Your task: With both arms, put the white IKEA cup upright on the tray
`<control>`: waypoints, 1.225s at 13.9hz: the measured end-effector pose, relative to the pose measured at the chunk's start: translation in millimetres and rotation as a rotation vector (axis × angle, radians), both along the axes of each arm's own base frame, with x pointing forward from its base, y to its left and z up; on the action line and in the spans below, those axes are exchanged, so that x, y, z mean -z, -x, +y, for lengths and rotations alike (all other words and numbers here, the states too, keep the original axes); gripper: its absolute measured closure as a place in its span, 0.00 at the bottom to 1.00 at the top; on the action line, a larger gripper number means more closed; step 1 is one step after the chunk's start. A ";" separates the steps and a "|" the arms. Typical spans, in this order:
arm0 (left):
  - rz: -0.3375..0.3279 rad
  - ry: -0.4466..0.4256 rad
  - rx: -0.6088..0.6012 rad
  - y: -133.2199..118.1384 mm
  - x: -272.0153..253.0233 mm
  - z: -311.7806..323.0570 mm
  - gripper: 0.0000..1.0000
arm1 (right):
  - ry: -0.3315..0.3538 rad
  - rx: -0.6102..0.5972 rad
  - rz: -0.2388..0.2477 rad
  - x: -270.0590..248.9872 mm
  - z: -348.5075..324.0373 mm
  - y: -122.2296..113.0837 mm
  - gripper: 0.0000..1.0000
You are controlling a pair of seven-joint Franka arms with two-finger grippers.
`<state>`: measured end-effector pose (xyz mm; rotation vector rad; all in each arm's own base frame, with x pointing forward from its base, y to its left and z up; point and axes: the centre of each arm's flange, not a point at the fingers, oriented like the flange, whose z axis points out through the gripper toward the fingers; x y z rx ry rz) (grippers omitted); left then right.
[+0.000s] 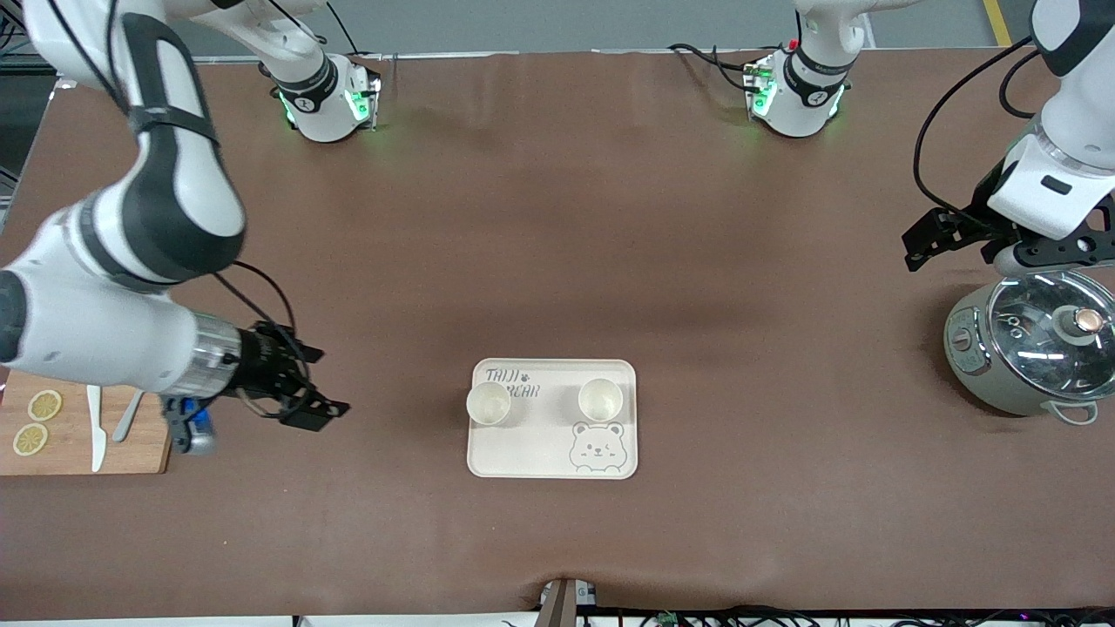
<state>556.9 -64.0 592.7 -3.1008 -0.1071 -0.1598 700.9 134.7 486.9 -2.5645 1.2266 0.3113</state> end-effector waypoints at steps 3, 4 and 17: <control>0.002 0.006 0.007 -7.2 -7.5 1.1 0.00 | 0.081 -0.209 -0.025 -25.0 -69.5 13.3 0.00; 0.001 0.007 0.016 -9.8 -9.6 1.3 0.00 | 0.124 -0.266 -0.040 -38.7 -85.7 19.9 0.00; 0.031 -0.071 0.095 -7.1 -27.2 27.4 0.00 | 0.219 -0.697 -0.155 -136.3 -100.0 133.7 0.00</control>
